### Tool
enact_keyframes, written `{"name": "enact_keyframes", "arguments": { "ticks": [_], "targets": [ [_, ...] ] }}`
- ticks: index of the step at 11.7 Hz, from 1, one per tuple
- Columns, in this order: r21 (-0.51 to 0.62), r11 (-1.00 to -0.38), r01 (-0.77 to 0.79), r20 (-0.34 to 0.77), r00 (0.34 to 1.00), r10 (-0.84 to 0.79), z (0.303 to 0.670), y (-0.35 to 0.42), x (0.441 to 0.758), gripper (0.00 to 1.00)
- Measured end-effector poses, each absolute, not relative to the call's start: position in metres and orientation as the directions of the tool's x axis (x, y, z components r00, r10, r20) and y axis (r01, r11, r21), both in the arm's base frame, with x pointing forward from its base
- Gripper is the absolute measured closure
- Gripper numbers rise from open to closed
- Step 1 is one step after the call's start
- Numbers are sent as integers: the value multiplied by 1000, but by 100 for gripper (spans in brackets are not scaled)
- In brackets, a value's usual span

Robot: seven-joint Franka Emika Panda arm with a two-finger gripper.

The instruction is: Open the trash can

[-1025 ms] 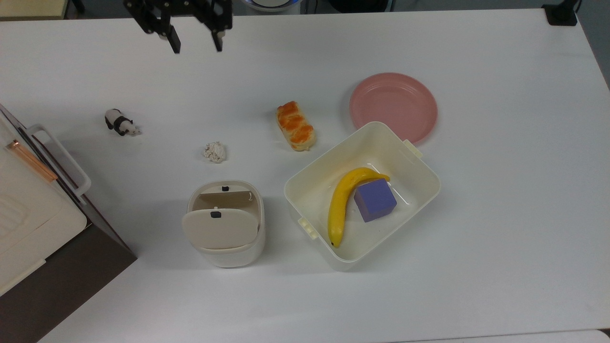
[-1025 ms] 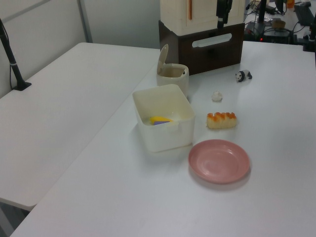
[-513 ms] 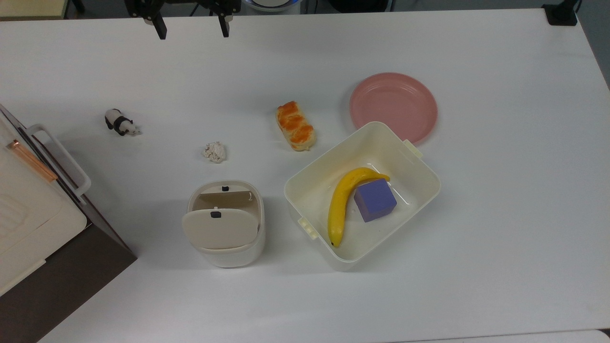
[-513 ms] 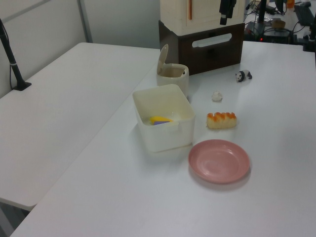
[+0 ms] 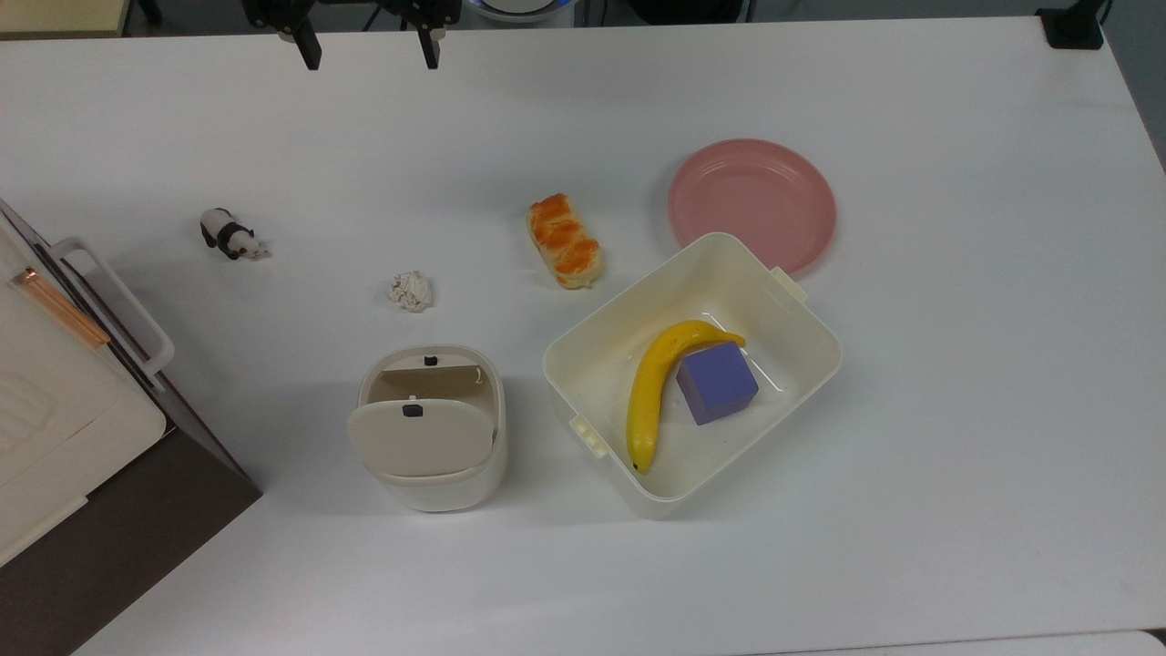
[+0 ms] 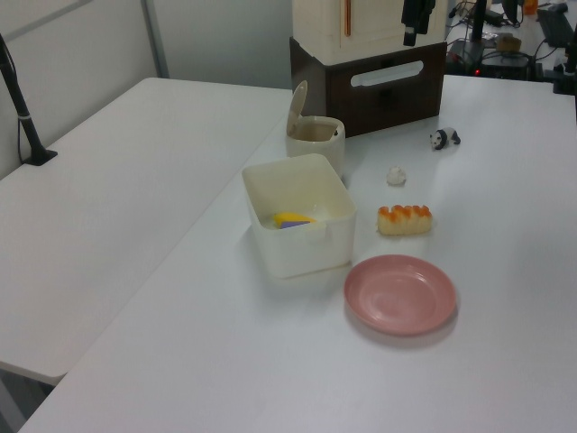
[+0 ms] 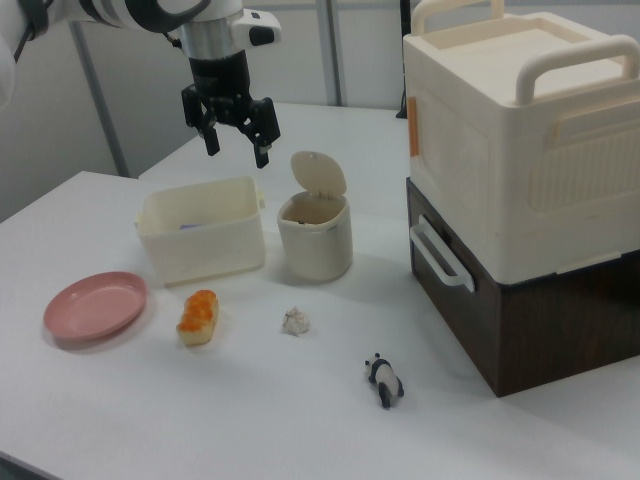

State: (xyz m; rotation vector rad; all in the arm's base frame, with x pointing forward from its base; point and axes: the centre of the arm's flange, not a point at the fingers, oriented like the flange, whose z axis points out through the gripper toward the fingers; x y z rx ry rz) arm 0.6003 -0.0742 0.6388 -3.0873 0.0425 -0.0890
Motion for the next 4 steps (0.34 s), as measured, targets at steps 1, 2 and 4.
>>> {"name": "enact_keyframes", "arguments": {
  "ticks": [1, 2, 4],
  "targets": [
    [-54, -998, -26, 56, 998, -29, 638, -74, 600, 0],
    [-54, -998, -26, 55, 998, -29, 638, -74, 600, 0],
    [-54, -998, -26, 54, 998, -29, 637, -74, 600, 0]
  ]
}}
